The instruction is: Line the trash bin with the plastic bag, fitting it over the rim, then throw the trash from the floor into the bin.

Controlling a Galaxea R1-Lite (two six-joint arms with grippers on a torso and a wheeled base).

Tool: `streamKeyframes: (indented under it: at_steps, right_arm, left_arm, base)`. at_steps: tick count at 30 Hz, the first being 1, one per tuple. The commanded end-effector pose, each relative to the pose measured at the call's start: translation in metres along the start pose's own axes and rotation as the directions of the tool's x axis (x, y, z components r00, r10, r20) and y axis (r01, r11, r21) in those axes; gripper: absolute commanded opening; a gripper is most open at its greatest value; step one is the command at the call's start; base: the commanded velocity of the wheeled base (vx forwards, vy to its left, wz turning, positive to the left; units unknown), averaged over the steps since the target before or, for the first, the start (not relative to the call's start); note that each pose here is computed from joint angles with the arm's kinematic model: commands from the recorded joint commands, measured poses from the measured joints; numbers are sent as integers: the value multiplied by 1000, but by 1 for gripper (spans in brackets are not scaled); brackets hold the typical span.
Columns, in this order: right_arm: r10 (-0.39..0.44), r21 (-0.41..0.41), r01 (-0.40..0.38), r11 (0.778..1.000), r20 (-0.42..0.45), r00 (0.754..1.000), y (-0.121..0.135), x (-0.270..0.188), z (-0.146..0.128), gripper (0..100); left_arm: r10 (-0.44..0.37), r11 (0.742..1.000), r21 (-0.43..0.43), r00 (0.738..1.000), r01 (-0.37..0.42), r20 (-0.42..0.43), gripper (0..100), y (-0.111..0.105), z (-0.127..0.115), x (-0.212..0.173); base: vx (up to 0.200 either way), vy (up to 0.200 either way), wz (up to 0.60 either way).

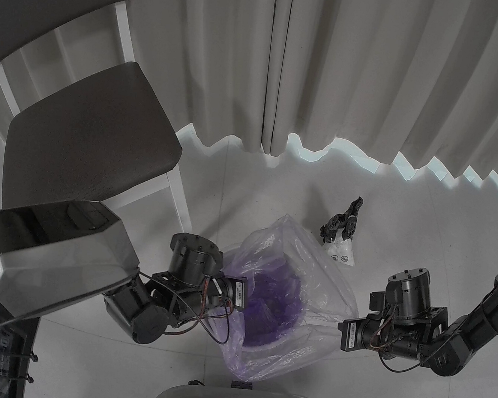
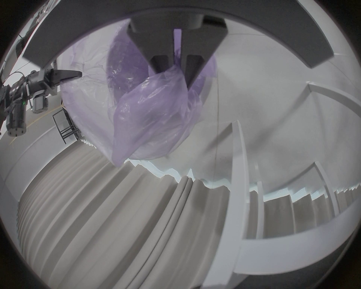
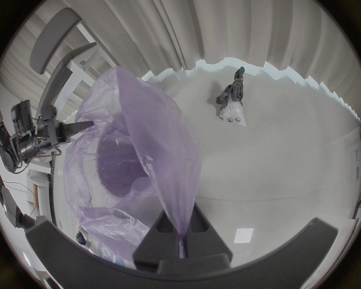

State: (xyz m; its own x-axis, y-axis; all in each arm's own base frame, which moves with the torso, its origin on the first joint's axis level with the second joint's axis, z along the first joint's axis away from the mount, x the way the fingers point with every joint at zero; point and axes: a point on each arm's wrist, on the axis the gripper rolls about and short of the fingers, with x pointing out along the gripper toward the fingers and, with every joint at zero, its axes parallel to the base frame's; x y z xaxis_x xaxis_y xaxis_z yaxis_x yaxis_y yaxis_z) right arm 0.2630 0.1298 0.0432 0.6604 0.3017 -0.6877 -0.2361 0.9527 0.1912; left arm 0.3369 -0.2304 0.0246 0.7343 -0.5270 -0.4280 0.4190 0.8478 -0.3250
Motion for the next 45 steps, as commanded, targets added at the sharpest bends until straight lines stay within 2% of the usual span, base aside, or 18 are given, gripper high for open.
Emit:
streamKeyframes:
  at_steps: [1, 4, 9, 14, 20, 27, 39, 45]
  right_arm:
    - [6, 1, -6, 1000, 17, 1000, 1, -5, 2, 0]
    - [10, -2, -10, 1000, 19, 1000, 2, -4, 2, 0]
    - [23, -2, -23, 1000, 29, 999, 5, -2, 5, 0]
    - [39, -10, -38, 999, 39, 998, 11, 6, 7, 0]
    - [50, -18, -50, 999, 40, 998, 15, 14, 8, 0]
    - [45, -30, -44, 999, 7, 999, 17, 16, 4, 0]
    - [41, -38, -42, 998, -21, 999, 18, 35, -7, 0]
    - [40, -46, -42, 998, -35, 999, 19, 46, -13, 0]
  left_arm:
    - [-28, 1000, 6, 999, 28, -22, 0, -12, -12, 11]
    - [-10, 1000, -2, 1000, 10, -18, 0, -4, -11, 12]
    - [26, 999, -40, 998, -24, 51, 0, 16, 12, -2]
    - [81, 995, -58, 995, -77, 61, 0, 37, 21, -19]
    - [109, 993, -53, 993, -106, 50, 0, 42, 32, -48]
    - [143, 990, 0, 989, -143, -38, 0, 47, 23, -69]
    - [164, 986, -10, 985, -165, -56, 0, 56, 13, -72]
    - [173, 985, 3, 983, -173, -59, 0, 65, -5, -71]
  base:
    - [0, 0, 0]
    - [0, 0, 0]
    - [0, 0, 0]
    - [0, 0, 0]
    - [0, 0, 0]
    - [0, 0, 0]
    - [0, 0, 0]
    - [0, 0, 0]
